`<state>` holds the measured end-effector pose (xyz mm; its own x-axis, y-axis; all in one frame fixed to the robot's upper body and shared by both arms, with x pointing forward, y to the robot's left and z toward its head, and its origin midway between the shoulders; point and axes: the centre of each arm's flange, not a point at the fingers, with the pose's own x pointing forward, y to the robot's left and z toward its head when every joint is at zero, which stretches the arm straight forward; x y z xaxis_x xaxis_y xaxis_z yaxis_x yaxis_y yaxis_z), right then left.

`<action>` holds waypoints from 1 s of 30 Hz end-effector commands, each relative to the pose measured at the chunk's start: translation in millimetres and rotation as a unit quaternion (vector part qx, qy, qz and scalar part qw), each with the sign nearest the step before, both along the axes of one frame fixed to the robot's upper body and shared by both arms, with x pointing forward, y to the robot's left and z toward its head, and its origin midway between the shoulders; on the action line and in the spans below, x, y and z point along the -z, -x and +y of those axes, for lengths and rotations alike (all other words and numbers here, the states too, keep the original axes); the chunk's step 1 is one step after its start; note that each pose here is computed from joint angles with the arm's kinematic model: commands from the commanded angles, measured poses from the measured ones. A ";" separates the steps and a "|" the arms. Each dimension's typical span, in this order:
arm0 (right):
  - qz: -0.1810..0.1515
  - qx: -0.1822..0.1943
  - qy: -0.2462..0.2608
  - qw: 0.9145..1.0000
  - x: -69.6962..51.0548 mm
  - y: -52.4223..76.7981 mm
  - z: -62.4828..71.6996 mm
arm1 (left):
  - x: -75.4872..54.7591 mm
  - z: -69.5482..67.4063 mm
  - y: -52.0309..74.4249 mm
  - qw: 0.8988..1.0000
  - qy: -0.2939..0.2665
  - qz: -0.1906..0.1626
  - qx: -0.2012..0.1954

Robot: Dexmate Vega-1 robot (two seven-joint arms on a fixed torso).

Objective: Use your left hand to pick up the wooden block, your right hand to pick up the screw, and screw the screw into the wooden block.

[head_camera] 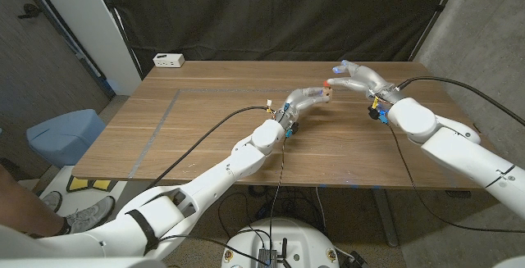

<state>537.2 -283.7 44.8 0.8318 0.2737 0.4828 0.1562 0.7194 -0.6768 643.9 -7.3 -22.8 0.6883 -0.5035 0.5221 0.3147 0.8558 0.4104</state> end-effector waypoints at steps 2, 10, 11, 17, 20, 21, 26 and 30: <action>0.013 0.015 0.095 0.995 -46.1 21.5 -0.9 | 1.0 1.1 2.9 1.000 -0.003 -0.002 0.000; 0.031 0.015 0.151 0.988 -67.2 26.6 4.4 | 1.4 1.4 4.0 1.000 -0.003 -0.001 0.002; 0.033 0.014 0.157 0.987 -69.0 26.8 5.5 | 1.4 1.6 4.1 1.000 -0.003 -0.002 0.001; 0.046 0.017 0.194 0.980 -81.0 27.4 12.6 | 1.8 2.1 4.7 1.000 -0.005 -0.002 0.001; 0.050 0.019 0.211 0.976 -86.8 27.9 15.8 | 1.4 2.5 4.9 1.000 -0.006 -0.003 0.000; 0.053 0.019 0.217 0.975 -88.8 27.9 17.0 | 1.3 2.6 4.9 1.000 -0.006 -0.003 0.000; 0.059 0.025 0.239 0.969 -96.1 28.1 21.5 | 1.0 3.0 4.7 1.000 -0.006 -0.002 0.000; 0.064 0.027 0.253 0.965 -100.6 27.8 24.5 | 0.9 3.2 4.5 1.000 -0.007 -0.002 -0.001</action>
